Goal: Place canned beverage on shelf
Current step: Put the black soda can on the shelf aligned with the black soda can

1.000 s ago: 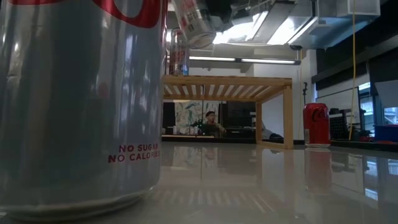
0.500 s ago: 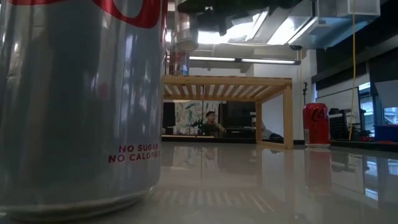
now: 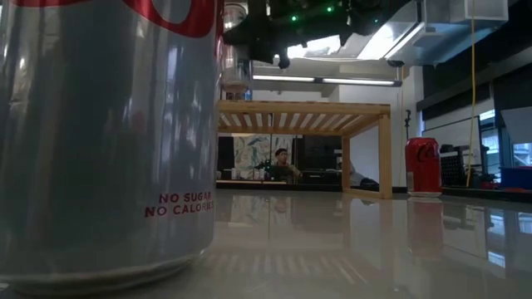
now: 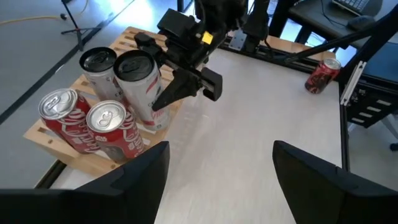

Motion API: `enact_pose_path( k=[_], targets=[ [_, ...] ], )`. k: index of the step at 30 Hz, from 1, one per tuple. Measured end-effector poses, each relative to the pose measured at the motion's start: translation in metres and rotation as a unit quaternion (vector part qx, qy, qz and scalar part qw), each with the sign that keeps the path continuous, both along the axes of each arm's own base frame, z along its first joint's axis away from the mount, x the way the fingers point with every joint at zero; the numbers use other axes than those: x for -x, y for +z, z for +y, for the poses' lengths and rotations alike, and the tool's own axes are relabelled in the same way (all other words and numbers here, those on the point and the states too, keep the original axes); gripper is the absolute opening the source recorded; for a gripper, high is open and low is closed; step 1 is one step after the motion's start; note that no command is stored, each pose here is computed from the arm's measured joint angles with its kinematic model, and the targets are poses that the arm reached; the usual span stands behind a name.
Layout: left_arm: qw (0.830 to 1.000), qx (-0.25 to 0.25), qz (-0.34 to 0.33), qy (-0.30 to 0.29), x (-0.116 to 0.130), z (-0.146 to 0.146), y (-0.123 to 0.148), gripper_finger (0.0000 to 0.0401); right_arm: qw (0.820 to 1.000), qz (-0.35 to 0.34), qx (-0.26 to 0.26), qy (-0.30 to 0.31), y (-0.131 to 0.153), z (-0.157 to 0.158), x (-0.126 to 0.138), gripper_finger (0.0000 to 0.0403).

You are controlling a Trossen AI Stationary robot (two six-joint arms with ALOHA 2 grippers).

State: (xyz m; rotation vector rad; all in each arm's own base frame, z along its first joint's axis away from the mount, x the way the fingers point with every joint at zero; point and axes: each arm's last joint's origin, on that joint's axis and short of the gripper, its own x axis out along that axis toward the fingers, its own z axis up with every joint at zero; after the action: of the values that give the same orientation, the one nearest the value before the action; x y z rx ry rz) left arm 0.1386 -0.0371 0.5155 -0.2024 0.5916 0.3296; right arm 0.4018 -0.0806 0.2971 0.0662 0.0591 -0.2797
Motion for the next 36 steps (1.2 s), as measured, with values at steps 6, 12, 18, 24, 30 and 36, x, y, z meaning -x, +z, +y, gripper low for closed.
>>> enact_pose_path(
  k=[6,12,18,24,30,36],
  targets=[
    [1.0,0.0,0.001,-0.001,-0.001,0.0,0.0,0.0273,1.0,0.01,0.006,0.007,-0.006,-0.005,0.002,0.0206],
    [1.0,0.003,0.001,0.001,-0.001,0.0,0.0,0.0273,1.0,0.013,0.001,0.013,-0.017,-0.008,0.006,0.0206],
    [1.0,0.007,-0.009,0.0,-0.002,-0.001,0.001,0.0273,1.0,-0.017,0.01,0.013,-0.014,-0.009,0.005,0.0206],
    [1.0,0.008,-0.009,0.0,-0.002,-0.001,0.001,0.0273,1.0,-0.003,0.007,0.012,-0.024,-0.011,0.001,0.0206],
    [1.0,0.008,-0.01,-0.001,-0.002,-0.001,0.001,0.0273,1.0,-0.002,0.007,0.005,-0.026,-0.012,0.0,0.0237],
    [1.0,0.012,-0.013,-0.008,-0.003,-0.002,0.002,0.0273,1.0,-0.005,0.009,-0.002,-0.026,-0.012,0.0,0.0328]
  ],
)
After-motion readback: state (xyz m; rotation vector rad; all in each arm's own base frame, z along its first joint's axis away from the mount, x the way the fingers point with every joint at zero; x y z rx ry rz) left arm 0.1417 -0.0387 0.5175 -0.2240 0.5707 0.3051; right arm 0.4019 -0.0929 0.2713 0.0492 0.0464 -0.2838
